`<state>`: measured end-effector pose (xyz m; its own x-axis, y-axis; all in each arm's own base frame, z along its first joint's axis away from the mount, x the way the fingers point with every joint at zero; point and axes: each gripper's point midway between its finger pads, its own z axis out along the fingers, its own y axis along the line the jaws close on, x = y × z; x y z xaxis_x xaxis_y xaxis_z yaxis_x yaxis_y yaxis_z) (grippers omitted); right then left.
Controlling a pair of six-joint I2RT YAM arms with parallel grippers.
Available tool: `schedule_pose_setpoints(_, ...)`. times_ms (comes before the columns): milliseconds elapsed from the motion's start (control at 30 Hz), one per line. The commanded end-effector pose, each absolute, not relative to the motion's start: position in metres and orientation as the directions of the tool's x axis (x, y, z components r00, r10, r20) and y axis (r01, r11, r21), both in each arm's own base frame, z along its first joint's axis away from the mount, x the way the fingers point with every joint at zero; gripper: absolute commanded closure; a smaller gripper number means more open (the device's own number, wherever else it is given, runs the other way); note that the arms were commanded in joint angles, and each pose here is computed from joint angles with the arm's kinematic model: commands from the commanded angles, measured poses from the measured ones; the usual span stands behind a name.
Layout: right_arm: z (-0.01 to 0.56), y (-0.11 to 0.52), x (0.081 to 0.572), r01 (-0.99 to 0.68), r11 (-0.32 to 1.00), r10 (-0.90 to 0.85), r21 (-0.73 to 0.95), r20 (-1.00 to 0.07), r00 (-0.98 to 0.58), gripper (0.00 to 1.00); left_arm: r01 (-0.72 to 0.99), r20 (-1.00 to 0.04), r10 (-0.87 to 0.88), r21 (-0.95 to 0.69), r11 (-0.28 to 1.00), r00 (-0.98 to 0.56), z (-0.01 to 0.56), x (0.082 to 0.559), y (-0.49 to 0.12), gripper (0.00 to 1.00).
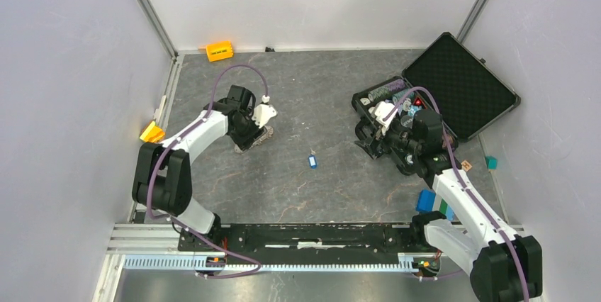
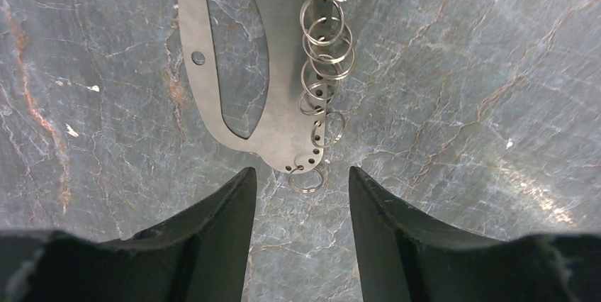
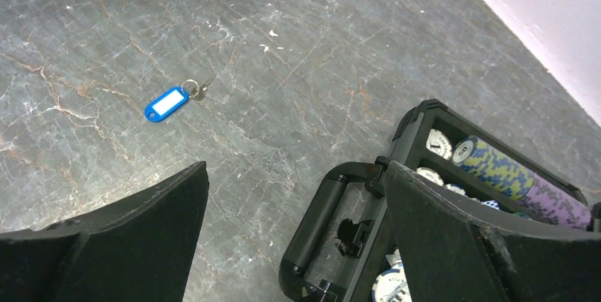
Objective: Put the keys on the keyring
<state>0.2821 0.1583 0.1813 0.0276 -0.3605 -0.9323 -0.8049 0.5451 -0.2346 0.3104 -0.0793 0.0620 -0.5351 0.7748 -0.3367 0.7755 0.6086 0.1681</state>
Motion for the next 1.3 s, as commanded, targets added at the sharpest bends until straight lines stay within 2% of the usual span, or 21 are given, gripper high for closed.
schedule_pose_setpoints(0,0.195,0.164,0.284,-0.816,0.516,-0.356,-0.259,-0.932,0.070,0.02,0.815,-0.315,0.813,0.165,0.556,-0.490,0.065,0.313,-0.080,0.43)
schedule_pose_setpoints(133,0.195,0.163,0.285,-0.811,0.519,-0.364,-0.271,-0.928,0.077,0.02,0.850,-0.333,0.831,0.133,0.510,-0.446,0.060,0.314,-0.091,0.46)
schedule_pose_setpoints(400,0.188,0.162,0.282,-0.821,0.510,-0.376,-0.257,-0.925,0.056,0.02,0.883,-0.223,0.887,0.158,0.441,-0.403,0.046,0.303,-0.071,0.51)
schedule_pose_setpoints(567,0.187,0.163,0.281,-0.825,0.502,-0.376,-0.258,-0.925,0.060,0.02,0.912,-0.173,0.922,0.172,0.374,-0.346,0.048,0.294,-0.060,0.42)
schedule_pose_setpoints(667,0.186,0.164,0.280,-0.829,0.498,-0.375,-0.253,-0.925,0.057,0.02,0.943,-0.136,0.954,0.164,0.288,-0.268,0.048,0.288,-0.055,0.39)
schedule_pose_setpoints(833,0.184,0.163,0.282,-0.826,0.504,-0.381,-0.252,-0.923,0.049,0.02,0.971,-0.111,0.985,0.181,0.154,-0.135,0.050,0.287,-0.052,0.39)
schedule_pose_setpoints(1033,0.183,0.162,0.283,-0.826,0.504,-0.385,-0.252,-0.922,0.046,0.02,0.987,-0.081,0.996,0.157,-0.013,0.026,0.043,0.289,-0.052,0.43)
schedule_pose_setpoints(1267,0.183,0.160,0.285,-0.818,0.514,-0.393,-0.258,-0.919,0.043,0.02,0.979,0.004,0.992,0.164,-0.123,0.124,0.032,0.301,-0.043,0.50)
